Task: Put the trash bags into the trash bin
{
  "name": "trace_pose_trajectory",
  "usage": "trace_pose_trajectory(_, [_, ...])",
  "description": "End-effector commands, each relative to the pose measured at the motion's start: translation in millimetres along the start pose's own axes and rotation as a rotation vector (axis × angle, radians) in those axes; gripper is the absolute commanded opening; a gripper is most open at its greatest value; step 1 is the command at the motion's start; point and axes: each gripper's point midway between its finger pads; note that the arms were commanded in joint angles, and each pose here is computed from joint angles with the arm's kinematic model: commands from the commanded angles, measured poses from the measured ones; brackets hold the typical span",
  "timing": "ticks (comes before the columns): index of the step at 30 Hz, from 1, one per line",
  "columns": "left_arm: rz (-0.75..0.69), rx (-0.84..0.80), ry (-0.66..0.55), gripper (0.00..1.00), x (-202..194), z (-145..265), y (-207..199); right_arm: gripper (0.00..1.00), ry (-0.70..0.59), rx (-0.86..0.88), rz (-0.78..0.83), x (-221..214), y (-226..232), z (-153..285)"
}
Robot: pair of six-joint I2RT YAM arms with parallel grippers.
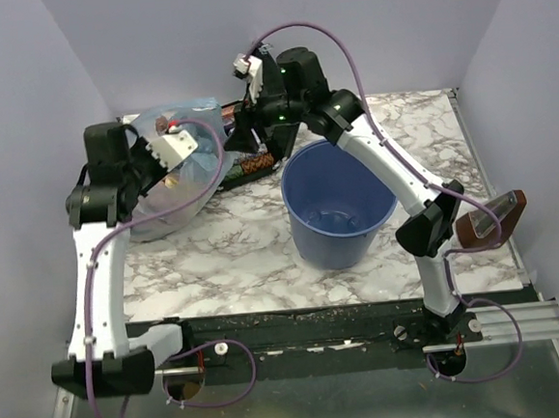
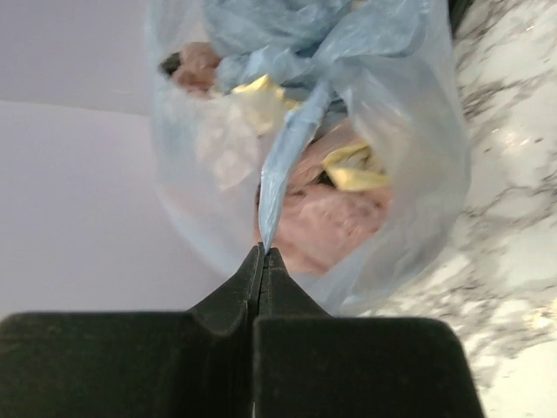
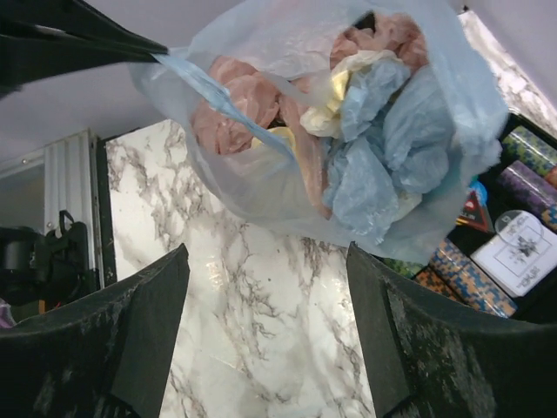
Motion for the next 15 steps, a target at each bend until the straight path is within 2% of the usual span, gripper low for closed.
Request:
trace_pose_trajectory(1, [-0.165, 0.052, -0.039, 0.0, -20.4, 29.8, -5.9, 0.79, -0.012, 0.078, 0.096, -1.4, 22.9, -30.7])
trace_pose_trajectory(5, [-0.279, 0.113, -0.068, 0.0, -27.1, 43.0, -13.6, 0.73, -0.019, 0.063, 0.075, -10.3, 25.0, -60.8])
trace_pose_trajectory(8, [-0.284, 0.116, -0.034, 0.0, -36.9, 50.4, -14.8, 0.66, -0.028, 0.04, 0.042, -13.5, 17.1, -76.3])
trace_pose_trajectory(15, [-0.239, 0.205, -0.075, 0.0, -26.7, 70.2, 0.7, 0.56, -0.118, -0.067, 0.125, -4.3, 5.1, -109.8])
Point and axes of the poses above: each gripper's point midway between its finger pads, its own z axis back along the fingers, its own y axis along the line the jaws close on, x = y × z, and after that the axes turned 6 degrees about z, right-handed
